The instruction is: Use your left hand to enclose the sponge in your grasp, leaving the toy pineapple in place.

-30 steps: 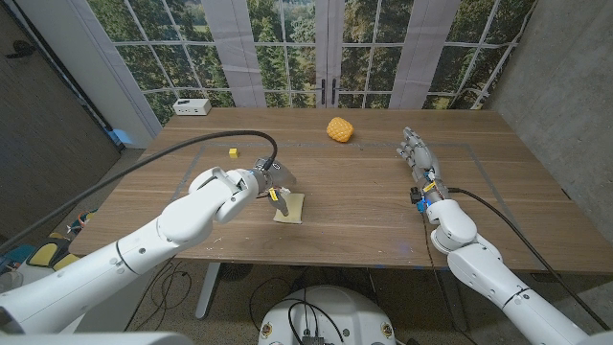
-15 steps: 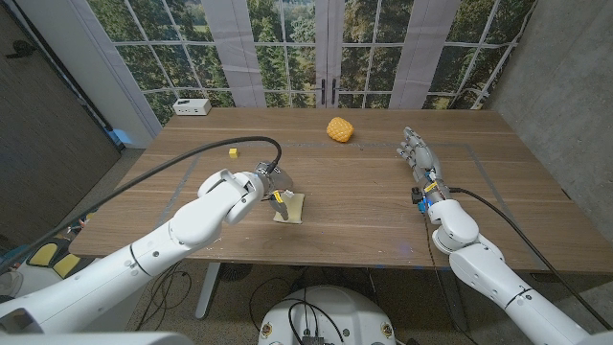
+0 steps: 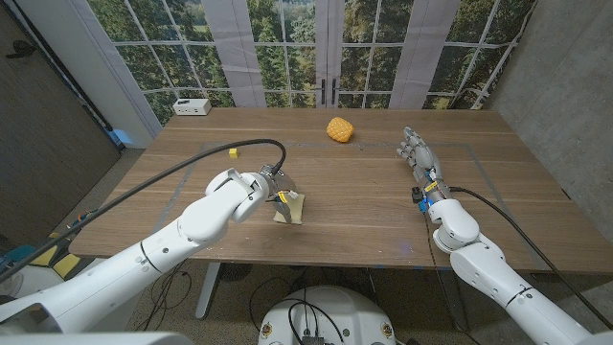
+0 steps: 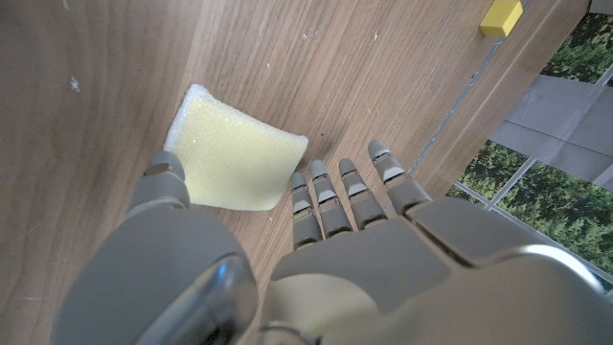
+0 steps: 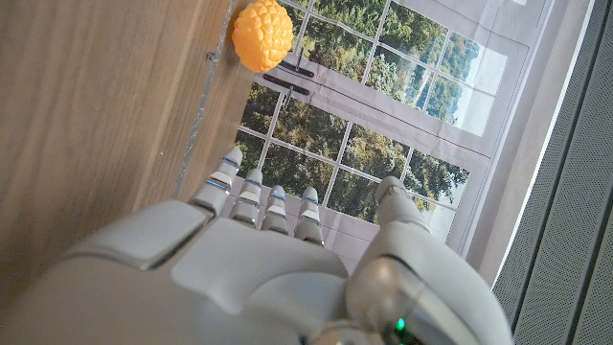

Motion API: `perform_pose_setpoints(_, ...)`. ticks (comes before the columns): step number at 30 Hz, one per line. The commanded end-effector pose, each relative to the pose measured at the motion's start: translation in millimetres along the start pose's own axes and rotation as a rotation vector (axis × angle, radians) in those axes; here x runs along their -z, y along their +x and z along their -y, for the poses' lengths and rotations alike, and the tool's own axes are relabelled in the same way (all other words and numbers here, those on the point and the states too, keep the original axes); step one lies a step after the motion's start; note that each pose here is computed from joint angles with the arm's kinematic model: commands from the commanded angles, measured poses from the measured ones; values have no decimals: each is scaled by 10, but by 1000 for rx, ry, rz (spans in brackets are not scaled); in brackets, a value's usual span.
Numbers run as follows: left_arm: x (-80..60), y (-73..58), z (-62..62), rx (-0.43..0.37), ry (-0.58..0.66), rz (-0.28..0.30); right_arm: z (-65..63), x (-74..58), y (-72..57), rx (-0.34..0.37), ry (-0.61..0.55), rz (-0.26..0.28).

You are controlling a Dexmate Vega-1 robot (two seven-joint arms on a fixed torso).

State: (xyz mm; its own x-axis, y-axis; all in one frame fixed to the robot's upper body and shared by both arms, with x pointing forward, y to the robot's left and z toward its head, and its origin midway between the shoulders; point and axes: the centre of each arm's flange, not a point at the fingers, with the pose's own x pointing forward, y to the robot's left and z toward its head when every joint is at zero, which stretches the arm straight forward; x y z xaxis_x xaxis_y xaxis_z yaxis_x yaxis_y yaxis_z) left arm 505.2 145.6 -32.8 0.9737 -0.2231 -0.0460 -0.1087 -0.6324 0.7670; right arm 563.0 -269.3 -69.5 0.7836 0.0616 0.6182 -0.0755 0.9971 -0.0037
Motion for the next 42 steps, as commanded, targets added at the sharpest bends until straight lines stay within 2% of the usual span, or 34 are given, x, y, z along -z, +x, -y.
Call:
perform_pose_setpoints(1,-82,22,-15,-6,73,-50,52,45,-22,12,4,-4)
perform_pose_setpoints(7,-129,58,45,-2,109,-83,64,69,-26,13,-3,-10)
perform_pose_setpoints(10,-185,53,91,-51,154,-101,71,94,-30,15,-2,-14)
perform_pose_setpoints(15,-220,87,129,-35,144,-95,79,111,-33,15,-1,-14)
perform_pose_setpoints(16,-248,96,142,-38,173,-96,84,114,-34,17,-3,-14)
perform_pose_setpoints(17,-264,99,148,-43,188,-114,86,114,-34,18,-5,-14)
perform_pose_setpoints(20,-246,108,158,-45,162,-103,97,109,-41,23,-13,-16)
perform_pose_setpoints(23,-251,88,146,-83,170,-117,105,110,-50,23,-15,-13)
perform_pose_setpoints(28,-263,73,143,-96,197,-119,110,110,-65,25,-13,-13)
perform_pose_setpoints(36,-124,-14,54,-137,142,-146,106,61,-81,23,-16,-7)
perform_pose_setpoints(42,115,-89,-5,-184,3,-154,87,20,-78,12,-22,-3)
